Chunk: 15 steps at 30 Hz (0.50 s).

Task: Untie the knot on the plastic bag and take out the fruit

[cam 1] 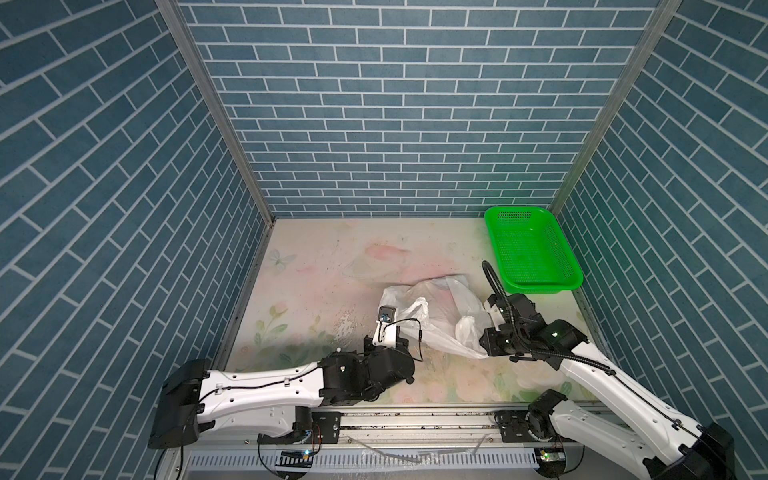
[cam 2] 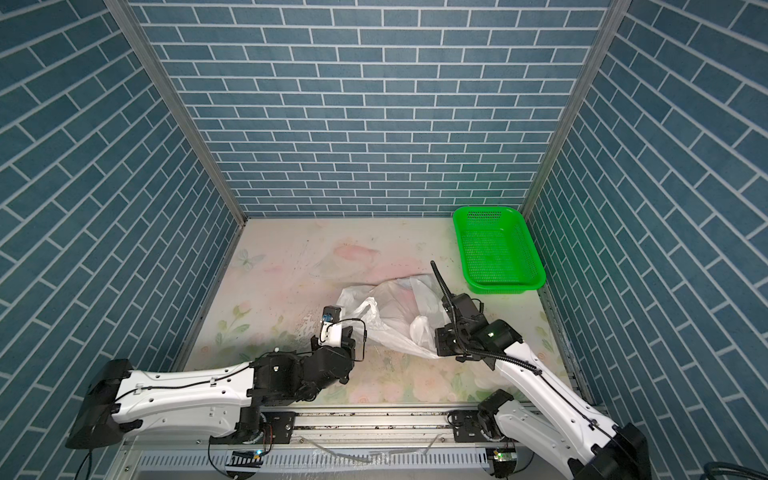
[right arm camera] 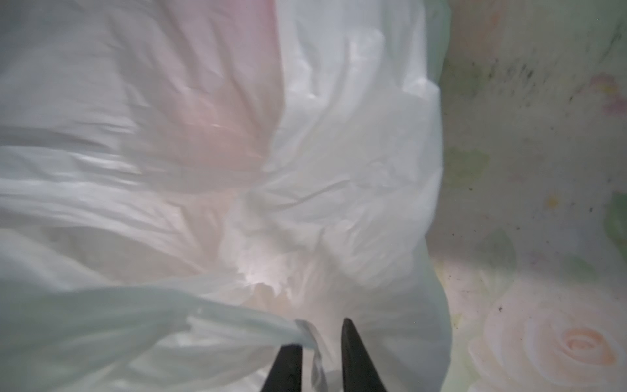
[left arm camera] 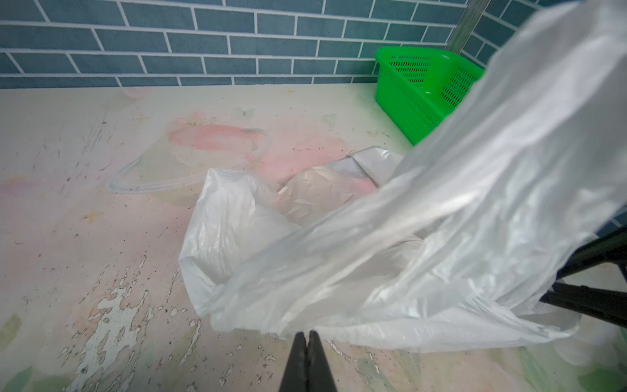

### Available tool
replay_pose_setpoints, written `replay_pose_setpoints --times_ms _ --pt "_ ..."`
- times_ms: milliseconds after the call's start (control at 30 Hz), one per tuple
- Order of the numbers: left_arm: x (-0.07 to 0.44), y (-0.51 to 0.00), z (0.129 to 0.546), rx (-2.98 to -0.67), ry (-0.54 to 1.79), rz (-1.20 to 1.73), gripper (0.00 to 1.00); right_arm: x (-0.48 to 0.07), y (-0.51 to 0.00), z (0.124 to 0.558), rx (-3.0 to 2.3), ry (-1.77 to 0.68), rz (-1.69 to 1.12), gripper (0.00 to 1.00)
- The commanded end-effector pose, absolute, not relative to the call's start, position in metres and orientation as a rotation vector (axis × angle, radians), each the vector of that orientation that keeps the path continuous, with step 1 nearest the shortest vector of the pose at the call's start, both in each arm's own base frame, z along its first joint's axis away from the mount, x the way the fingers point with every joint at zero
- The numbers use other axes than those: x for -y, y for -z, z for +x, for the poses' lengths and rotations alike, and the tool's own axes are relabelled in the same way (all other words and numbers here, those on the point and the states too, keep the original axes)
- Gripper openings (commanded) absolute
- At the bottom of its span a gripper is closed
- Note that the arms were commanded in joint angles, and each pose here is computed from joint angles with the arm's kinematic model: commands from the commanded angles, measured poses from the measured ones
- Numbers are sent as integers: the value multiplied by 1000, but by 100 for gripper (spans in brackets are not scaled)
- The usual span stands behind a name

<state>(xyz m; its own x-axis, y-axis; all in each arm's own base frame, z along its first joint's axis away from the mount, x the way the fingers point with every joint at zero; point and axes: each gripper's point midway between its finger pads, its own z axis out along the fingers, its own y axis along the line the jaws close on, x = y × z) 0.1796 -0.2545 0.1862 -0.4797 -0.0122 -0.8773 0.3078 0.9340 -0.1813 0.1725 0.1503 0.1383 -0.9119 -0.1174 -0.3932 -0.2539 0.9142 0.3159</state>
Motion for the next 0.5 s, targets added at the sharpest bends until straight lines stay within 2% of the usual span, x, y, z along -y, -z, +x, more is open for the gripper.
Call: replay_pose_setpoints --times_ms 0,200,233,300,400,467 --pt "252 -199 181 -1988 366 220 0 -150 -187 149 -2763 -595 -281 36" --pt "263 -218 180 -1951 379 257 0 -134 -256 132 -2751 -574 -280 43" --pt "264 -221 180 -1945 379 266 0 -135 -266 134 -2729 -581 -299 47" --pt "270 -227 178 -1932 388 292 11 -141 -280 142 -2681 -583 -363 51" --pt "281 -238 175 -1913 401 339 38 -159 -285 163 -2619 -580 -513 56" --pt "287 -244 174 -1912 413 350 52 -170 -279 180 -2590 -557 -577 57"
